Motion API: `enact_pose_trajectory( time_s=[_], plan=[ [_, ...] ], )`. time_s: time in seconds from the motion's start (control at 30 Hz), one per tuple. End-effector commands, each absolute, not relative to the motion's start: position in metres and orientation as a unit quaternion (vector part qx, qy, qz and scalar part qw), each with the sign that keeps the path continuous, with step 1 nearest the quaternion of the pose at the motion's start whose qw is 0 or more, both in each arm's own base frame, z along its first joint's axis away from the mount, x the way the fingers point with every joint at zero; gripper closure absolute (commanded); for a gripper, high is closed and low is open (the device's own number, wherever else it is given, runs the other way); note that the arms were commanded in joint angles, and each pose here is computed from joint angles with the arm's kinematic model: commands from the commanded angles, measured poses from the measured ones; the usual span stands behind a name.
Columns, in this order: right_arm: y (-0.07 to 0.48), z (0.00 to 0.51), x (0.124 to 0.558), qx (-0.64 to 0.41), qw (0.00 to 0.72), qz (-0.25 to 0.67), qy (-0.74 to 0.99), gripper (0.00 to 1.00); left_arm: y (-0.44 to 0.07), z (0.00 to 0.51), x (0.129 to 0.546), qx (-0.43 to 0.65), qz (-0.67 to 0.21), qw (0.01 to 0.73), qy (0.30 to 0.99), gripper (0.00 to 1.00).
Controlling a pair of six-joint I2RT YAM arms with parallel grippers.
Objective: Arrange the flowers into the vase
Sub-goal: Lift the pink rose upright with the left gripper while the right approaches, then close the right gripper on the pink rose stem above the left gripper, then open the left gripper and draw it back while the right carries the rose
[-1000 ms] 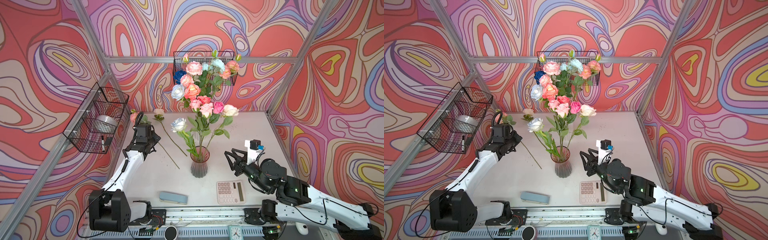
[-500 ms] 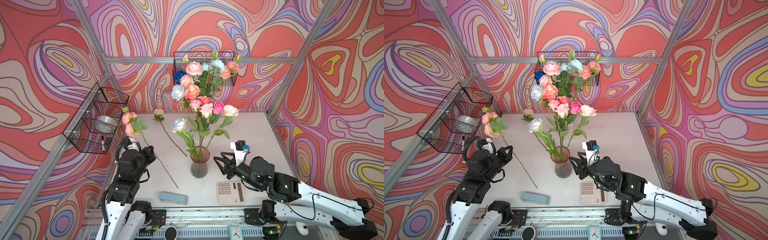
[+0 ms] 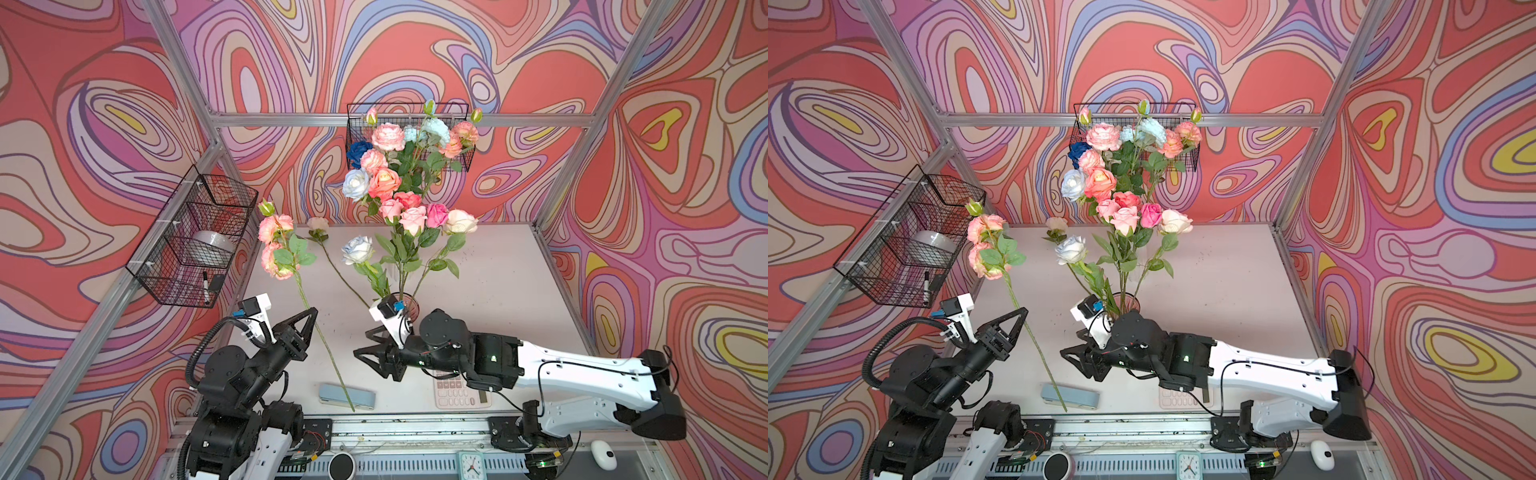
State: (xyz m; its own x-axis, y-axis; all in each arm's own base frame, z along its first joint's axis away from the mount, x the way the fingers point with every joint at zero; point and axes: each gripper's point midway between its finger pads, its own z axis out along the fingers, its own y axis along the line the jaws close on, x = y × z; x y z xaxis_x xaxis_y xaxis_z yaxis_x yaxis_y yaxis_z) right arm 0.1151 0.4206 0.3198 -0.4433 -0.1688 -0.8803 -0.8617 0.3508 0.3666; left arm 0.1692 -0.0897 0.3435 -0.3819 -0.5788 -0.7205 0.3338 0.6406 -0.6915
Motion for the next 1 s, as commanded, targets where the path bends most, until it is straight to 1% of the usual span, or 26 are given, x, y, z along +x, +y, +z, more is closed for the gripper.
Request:
enact_pose_trajectory(
  time_s=[0.0, 0.17, 0.27, 0.3, 0.33, 0.4, 0.43, 0.47, 0.5, 0.53, 0.57, 0.63, 0.67, 0.73, 0.87, 0.93, 0.97],
  plan=[
    [0.442, 0.336, 0.100, -0.389, 0.378, 0.478, 0.691, 0.41, -0.110, 0.376, 0.147, 0.001, -0.457, 0.569, 0.683, 1.00],
    [0.464, 0.341, 0.096, -0.405, 0.370, 0.490, 0.677, 0.40, -0.122, 0.388, 0.135, 0.046, -0.491, 0.569, 0.659, 1.00],
    [0.472, 0.344, 0.094, -0.412, 0.365, 0.498, 0.670, 0.43, -0.125, 0.391, 0.132, 0.056, -0.500, 0.566, 0.653, 1.00],
    [0.473, 0.345, 0.093, -0.414, 0.364, 0.500, 0.667, 0.47, -0.125, 0.390, 0.132, 0.054, -0.502, 0.565, 0.653, 1.00],
    [0.475, 0.346, 0.093, -0.415, 0.364, 0.502, 0.666, 0.53, -0.126, 0.389, 0.133, 0.054, -0.504, 0.562, 0.654, 1.00],
    [0.477, 0.347, 0.093, -0.415, 0.366, 0.503, 0.664, 0.73, -0.126, 0.387, 0.134, 0.048, -0.506, 0.558, 0.656, 1.00],
    [0.477, 0.347, 0.093, -0.415, 0.366, 0.504, 0.663, 0.82, -0.126, 0.387, 0.134, 0.048, -0.506, 0.558, 0.656, 0.97],
    [0.477, 0.349, 0.093, -0.414, 0.368, 0.505, 0.662, 0.91, -0.125, 0.387, 0.135, 0.046, -0.506, 0.558, 0.656, 0.91],
    [0.476, 0.349, 0.094, -0.414, 0.370, 0.505, 0.661, 0.98, -0.125, 0.388, 0.135, 0.044, -0.505, 0.560, 0.655, 0.82],
    [0.474, 0.351, 0.094, -0.411, 0.372, 0.505, 0.661, 1.00, -0.124, 0.389, 0.135, 0.041, -0.503, 0.562, 0.655, 0.70],
    [0.472, 0.352, 0.094, -0.409, 0.375, 0.505, 0.661, 1.00, -0.123, 0.390, 0.135, 0.040, -0.503, 0.563, 0.654, 0.57],
    [0.466, 0.355, 0.095, -0.403, 0.383, 0.505, 0.660, 1.00, -0.122, 0.393, 0.135, 0.035, -0.503, 0.565, 0.653, 0.36],
    [0.461, 0.357, 0.096, -0.399, 0.388, 0.505, 0.660, 1.00, -0.121, 0.395, 0.135, 0.034, -0.503, 0.567, 0.652, 0.29],
    [0.451, 0.361, 0.099, -0.389, 0.401, 0.500, 0.661, 1.00, -0.119, 0.398, 0.134, 0.030, -0.500, 0.572, 0.650, 0.20],
    [0.424, 0.367, 0.109, -0.363, 0.438, 0.479, 0.668, 1.00, -0.111, 0.404, 0.132, 0.015, -0.484, 0.592, 0.644, 0.10],
    [0.408, 0.370, 0.116, -0.349, 0.461, 0.461, 0.673, 1.00, -0.103, 0.401, 0.135, -0.004, -0.468, 0.603, 0.645, 0.01],
    [0.398, 0.373, 0.122, -0.337, 0.477, 0.449, 0.676, 1.00, -0.099, 0.398, 0.138, -0.016, -0.459, 0.608, 0.648, 0.00]
  ],
)
